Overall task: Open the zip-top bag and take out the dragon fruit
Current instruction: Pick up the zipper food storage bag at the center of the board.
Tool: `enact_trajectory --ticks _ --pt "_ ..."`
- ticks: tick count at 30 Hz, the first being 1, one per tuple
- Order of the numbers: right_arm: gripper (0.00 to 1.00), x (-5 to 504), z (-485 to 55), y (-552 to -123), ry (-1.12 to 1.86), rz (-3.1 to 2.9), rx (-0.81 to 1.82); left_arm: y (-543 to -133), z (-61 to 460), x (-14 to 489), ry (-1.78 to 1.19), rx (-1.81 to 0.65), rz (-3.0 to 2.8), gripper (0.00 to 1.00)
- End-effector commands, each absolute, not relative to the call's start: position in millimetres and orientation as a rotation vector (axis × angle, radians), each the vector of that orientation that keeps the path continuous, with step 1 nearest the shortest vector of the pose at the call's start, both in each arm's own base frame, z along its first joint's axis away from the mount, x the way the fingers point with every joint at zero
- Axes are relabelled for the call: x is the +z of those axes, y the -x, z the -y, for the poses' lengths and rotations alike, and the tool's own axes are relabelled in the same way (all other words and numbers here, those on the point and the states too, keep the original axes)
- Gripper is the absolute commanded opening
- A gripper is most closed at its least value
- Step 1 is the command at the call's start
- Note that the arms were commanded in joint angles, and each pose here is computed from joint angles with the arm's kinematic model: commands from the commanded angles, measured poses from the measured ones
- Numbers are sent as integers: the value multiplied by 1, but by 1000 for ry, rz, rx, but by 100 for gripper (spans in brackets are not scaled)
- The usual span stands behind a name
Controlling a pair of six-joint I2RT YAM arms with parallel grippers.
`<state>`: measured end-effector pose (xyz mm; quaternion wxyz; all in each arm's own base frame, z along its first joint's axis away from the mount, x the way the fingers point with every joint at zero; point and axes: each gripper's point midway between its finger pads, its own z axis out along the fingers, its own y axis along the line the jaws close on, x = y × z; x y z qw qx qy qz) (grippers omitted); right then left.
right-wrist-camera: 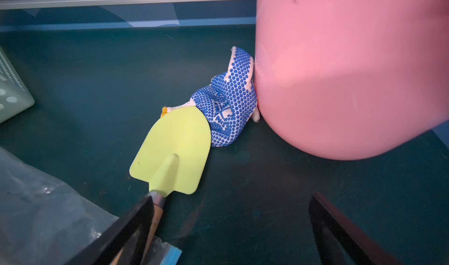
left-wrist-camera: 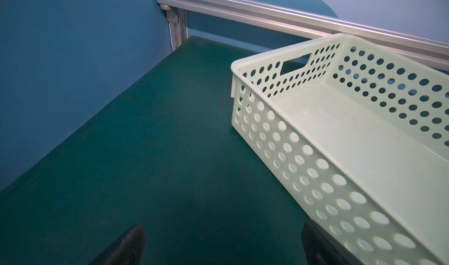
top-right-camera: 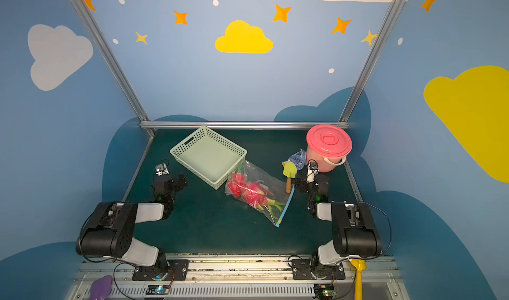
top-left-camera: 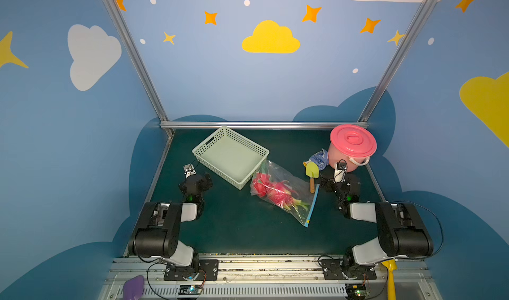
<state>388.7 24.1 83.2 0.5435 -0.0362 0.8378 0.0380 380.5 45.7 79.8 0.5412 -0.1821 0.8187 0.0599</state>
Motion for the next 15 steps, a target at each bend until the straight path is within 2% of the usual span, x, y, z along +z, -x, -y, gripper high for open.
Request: enact_trajectory --ticks 1,15 --pt "97 90 -25 -394 95 -1974 88 -386 -47 85 425 147 -1932 100" --pt "97 90 -25 -394 91 -1974 105 -386 -47 85 426 145 -1932 100"
